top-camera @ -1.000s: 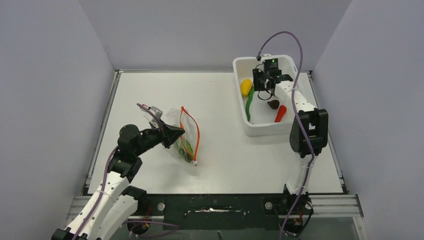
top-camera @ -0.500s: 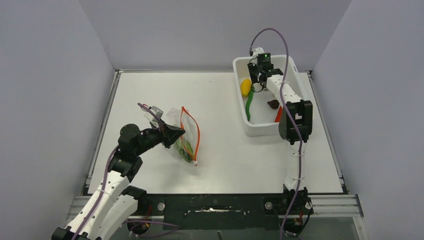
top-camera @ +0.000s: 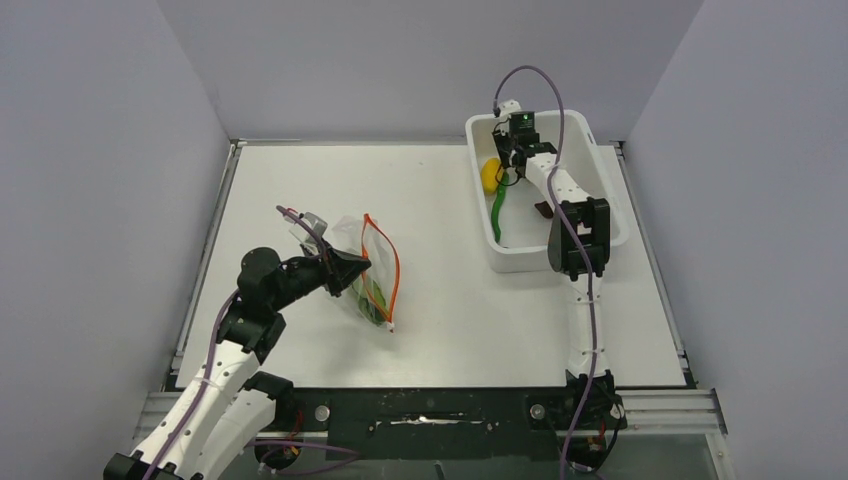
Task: Place the food in the zip-top bag and seal the zipper
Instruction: Pick up the fake vegetable from the bin.
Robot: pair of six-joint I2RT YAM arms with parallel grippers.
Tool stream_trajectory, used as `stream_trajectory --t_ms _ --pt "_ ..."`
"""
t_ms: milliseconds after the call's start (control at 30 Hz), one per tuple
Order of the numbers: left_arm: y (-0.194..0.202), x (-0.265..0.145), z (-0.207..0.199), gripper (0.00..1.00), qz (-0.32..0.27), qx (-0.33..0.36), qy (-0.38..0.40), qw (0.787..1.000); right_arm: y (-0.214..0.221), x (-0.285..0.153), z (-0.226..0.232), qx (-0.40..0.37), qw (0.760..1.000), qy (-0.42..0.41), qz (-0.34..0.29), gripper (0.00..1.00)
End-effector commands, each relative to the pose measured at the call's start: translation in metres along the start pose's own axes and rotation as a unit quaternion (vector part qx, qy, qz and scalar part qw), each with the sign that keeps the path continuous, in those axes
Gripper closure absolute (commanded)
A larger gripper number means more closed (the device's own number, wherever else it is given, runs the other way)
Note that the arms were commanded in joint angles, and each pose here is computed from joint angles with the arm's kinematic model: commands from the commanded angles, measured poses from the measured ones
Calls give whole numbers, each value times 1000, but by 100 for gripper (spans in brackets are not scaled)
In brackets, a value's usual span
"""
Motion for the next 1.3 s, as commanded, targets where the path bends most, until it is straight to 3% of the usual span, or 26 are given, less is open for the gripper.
stream_trajectory --t_ms 0,100,233,300,767,1000,1267 --pt "-14 0 -6 100 -21 19 17 999 -33 -4 -24 -1 998 38 -47 61" --pt "-14 0 -6 100 -22 20 16 999 -35 -5 -26 0 998 40 -50 69" --pt "-14 1 -5 100 -21 20 15 999 -37 -8 -28 -1 998 42 -52 95" --pt "-14 1 -5 100 -21 19 15 999 -39 -13 -30 0 998 43 -54 100" --pt "-19 -2 -6 100 -34 21 12 999 -67 -107 -36 50 996 28 -69 100" --pt "-28 -1 -5 100 -51 22 7 998 -72 -176 -32 102 993 5 -61 100" --pt "-46 1 -12 100 -74 7 15 997 -89 -290 13 149 972 -132 -123 100"
Point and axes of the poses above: each gripper's point midway between its finger pads, its own x axis out along the fingers, its own z axis along the line the jaws close on, y = z × x, the point moved 1 cm from there along -x, back along the fingers, and after that the axes turned 2 degrees about x, right-handed, at the moved point
